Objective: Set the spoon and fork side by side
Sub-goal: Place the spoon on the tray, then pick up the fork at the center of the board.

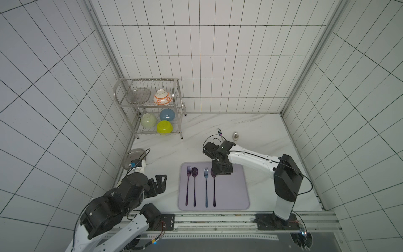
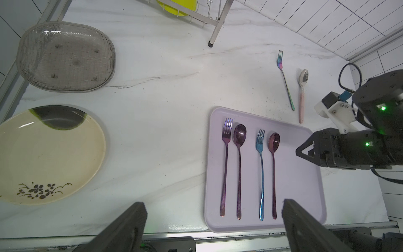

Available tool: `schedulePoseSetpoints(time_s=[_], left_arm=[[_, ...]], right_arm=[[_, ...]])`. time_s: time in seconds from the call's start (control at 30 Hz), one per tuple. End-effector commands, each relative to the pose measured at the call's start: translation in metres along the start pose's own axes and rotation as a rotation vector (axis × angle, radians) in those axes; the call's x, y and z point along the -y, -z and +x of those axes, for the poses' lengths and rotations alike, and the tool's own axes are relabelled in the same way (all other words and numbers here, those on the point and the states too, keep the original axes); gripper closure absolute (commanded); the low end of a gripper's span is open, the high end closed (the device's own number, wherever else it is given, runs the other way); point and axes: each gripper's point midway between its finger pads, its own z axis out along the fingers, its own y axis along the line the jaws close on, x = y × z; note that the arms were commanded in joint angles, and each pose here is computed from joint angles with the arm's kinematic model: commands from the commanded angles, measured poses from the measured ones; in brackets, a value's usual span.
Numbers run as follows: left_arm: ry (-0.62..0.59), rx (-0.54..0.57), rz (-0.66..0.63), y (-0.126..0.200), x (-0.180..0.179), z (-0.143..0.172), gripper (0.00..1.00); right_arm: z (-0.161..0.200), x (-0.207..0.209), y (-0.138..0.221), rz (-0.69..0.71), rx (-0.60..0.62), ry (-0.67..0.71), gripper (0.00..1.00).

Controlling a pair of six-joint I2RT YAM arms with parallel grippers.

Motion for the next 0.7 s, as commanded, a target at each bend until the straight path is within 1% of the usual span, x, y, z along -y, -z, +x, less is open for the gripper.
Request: schedulePoseSetpoints(time_s=[0.0,0.13,0.3,0.47,0.67], left_arm=[[-0.017,-0.023,0.031,-0.01,0.014,0.0,0.02],[-0.021,-0.049,0.044,-0.019,0.024,0.0,0.02],[-0.031,-0.085,0.027,-0.034,0.034,0.0,0.02],[-0.033,-0.094,0.007,-0.046,0.044,-0.008,0.02],[-0.017,-0.068,-0.007,-0.05,0.058,-0.025,0.02]], right_arm=[[-0.025,0.02,0.017,-0.034,0.057,0.088,0.5],[-0.062,0.049,0.024,-0.031,0.101,0.149,0.45],[-0.118,0.068,0.022,-0.064,0.146,0.191,0.43],[-0.169,0.072,0.003,-0.046,0.163,0.24,0.43],[-0.209,0.057,-0.032,-0.031,0.157,0.302,0.45]])
